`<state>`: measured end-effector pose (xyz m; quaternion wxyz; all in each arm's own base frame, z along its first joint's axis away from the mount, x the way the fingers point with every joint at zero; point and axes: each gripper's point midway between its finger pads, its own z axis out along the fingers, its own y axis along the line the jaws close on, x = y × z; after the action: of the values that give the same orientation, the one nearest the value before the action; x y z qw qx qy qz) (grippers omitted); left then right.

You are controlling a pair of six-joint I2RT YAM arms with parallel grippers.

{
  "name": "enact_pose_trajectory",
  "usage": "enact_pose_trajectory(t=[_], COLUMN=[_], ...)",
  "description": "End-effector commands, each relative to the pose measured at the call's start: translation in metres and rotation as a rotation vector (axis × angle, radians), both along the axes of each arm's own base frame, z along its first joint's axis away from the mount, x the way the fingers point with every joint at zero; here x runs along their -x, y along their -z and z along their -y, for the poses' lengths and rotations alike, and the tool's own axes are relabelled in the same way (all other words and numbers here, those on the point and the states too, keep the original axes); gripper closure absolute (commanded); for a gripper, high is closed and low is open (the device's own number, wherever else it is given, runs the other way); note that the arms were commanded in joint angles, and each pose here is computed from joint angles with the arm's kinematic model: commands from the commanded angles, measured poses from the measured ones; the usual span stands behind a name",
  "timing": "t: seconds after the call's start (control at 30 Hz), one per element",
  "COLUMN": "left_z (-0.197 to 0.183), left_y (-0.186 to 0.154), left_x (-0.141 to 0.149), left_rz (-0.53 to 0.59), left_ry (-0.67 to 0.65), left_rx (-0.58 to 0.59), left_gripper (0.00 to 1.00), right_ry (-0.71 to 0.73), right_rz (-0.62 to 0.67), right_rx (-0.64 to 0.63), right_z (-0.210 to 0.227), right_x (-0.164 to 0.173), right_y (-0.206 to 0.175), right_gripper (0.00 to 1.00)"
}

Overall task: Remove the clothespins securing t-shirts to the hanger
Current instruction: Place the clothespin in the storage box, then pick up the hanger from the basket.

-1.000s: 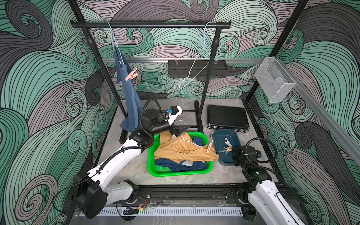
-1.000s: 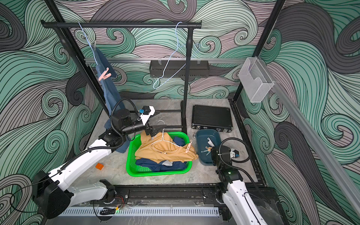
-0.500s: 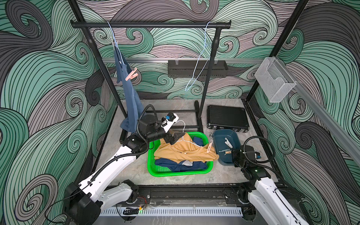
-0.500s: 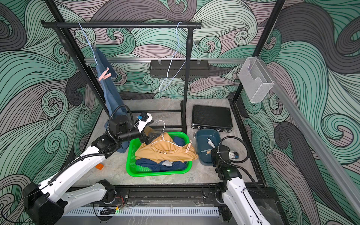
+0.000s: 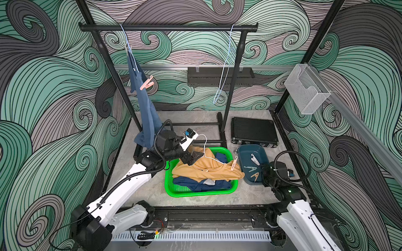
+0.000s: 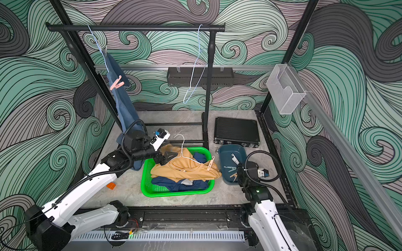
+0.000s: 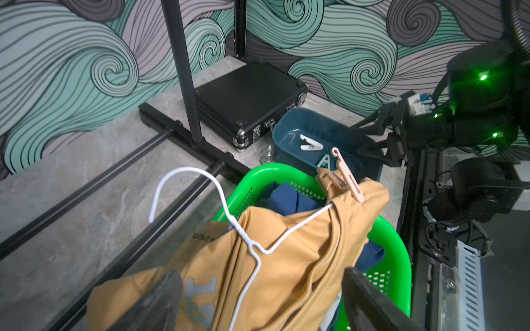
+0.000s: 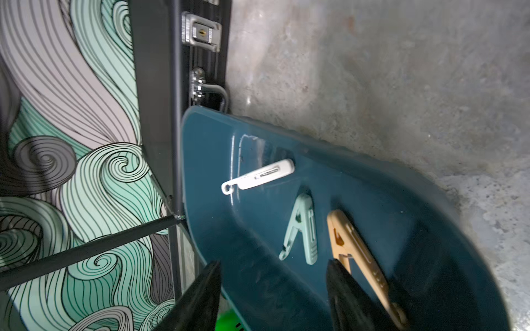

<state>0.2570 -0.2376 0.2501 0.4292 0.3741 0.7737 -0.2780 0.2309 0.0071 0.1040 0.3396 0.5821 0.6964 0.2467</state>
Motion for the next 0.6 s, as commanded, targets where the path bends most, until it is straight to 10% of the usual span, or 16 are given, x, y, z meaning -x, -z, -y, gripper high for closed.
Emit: enact_pose_trajectory(t=[0.0, 0.57], left_z=[0.000, 0.042], left_y=[0.003, 0.017], left_x=[0.005, -0.062], left_rz=[-0.089, -0.452], left_ry=[-0.002, 0.038], left_rx=[-0.005, 0.170], left_gripper=[0.15, 0.27], right_ry=[-0.010, -0.403], right_rz=[0.013, 0.277], right_rx=[0.083, 0.350], right_z=[0.008, -0.033], right_x=[0.001, -0.067], right_y=[-0.019, -0.132], right_gripper=[0.37, 0.32])
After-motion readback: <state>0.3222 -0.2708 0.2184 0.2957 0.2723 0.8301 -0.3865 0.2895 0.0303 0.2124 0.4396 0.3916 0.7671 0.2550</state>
